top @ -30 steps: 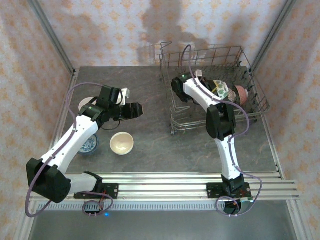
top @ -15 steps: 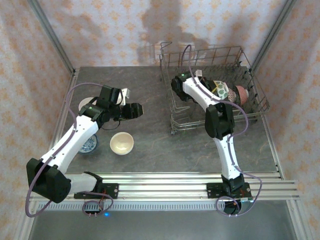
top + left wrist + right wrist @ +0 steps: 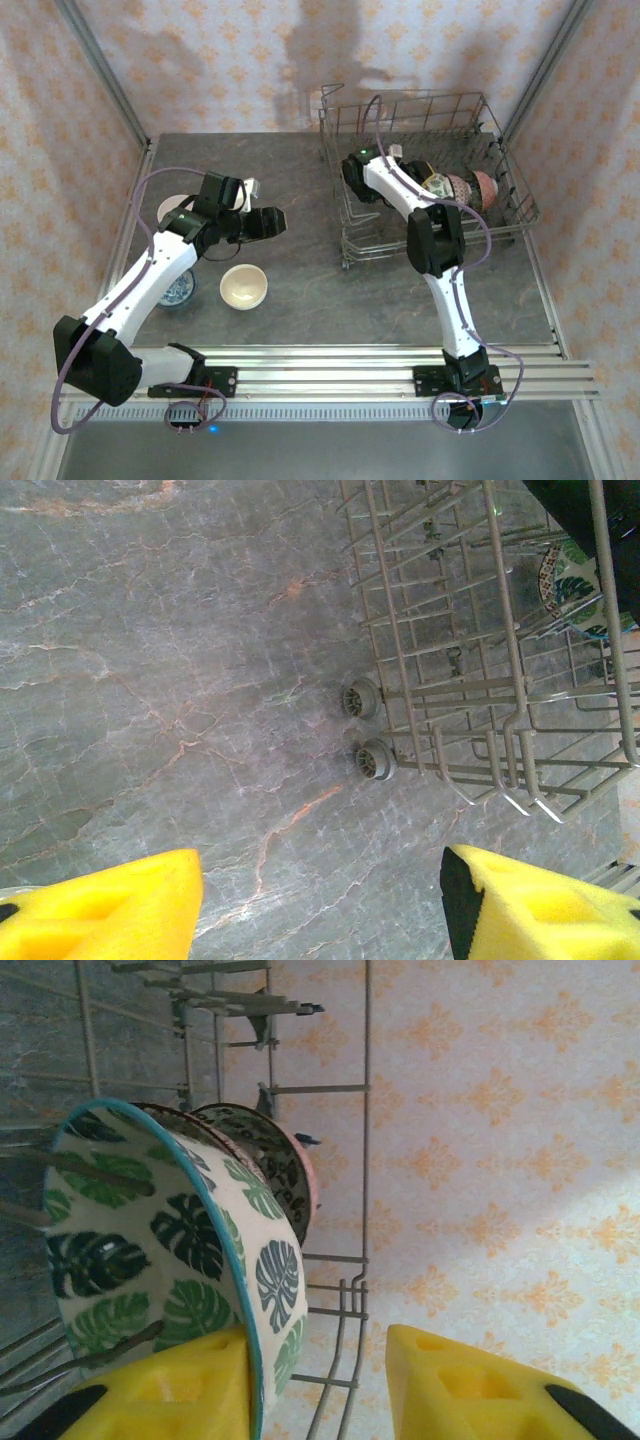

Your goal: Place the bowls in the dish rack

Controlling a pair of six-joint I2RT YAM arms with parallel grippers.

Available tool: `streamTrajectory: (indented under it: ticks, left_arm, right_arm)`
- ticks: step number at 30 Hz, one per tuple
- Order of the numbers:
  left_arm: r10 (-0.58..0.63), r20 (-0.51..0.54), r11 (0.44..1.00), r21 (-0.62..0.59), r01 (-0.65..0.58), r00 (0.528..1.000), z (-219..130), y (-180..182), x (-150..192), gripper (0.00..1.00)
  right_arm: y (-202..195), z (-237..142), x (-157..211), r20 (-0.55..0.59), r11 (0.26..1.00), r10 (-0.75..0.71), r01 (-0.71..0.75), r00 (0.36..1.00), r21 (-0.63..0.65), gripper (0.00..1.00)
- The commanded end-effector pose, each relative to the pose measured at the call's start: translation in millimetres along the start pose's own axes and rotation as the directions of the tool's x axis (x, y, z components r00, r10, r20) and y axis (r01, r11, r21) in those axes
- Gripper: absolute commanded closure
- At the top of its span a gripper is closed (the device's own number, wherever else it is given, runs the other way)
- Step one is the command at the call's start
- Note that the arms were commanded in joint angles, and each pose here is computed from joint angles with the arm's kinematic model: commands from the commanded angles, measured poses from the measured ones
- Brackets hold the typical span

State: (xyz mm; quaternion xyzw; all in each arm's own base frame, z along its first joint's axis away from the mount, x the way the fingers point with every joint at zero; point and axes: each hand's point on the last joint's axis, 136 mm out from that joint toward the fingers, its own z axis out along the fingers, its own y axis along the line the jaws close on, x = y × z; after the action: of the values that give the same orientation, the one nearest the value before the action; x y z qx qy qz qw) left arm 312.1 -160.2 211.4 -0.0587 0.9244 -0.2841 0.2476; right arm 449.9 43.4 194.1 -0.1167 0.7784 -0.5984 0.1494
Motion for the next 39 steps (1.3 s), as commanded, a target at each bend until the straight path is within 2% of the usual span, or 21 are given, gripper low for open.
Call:
streamTrajectory:
  ticks: [1, 13, 22, 31, 36, 39]
  left_arm:
    - [-0.012, 0.001, 1.000, 0.007, 0.012, 1.000, -2, 0, 1, 0.35]
    - [-0.016, -0.007, 1.000, -0.016, 0.015, 1.000, -2, 3, 5, 0.35]
    - [-0.037, -0.019, 0.998, -0.046, 0.036, 0.999, 0, 9, 10, 0.35]
    - [-0.027, 0.008, 0.992, -0.124, 0.028, 1.000, -12, 16, 4, 0.34]
    - [-0.056, 0.021, 0.969, -0.238, 0.059, 0.998, -27, 36, 8, 0.34]
    - [-0.119, 0.034, 0.934, -0.336, 0.123, 0.992, -39, 58, 17, 0.33]
  right_arm:
    - [-4, -9, -8, 0.031, 0.999, 0.044, -0.044, 0.999, -0.020, 0.63]
    - [23, 11, -3, -0.040, 0.983, 0.076, -0.082, 0.996, -0.167, 0.55]
    - [20, 28, -3, -0.052, 0.972, 0.091, -0.100, 0.994, -0.213, 0.53]
    - [0, 7, -3, -0.031, 0.898, 0.217, -0.212, 0.976, -0.386, 0.28]
    - [-18, -10, 8, -0.028, 0.831, 0.305, -0.280, 0.952, -0.480, 0.19]
    - [-24, -19, 19, -0.035, 0.787, 0.345, -0.309, 0.938, -0.534, 0.17]
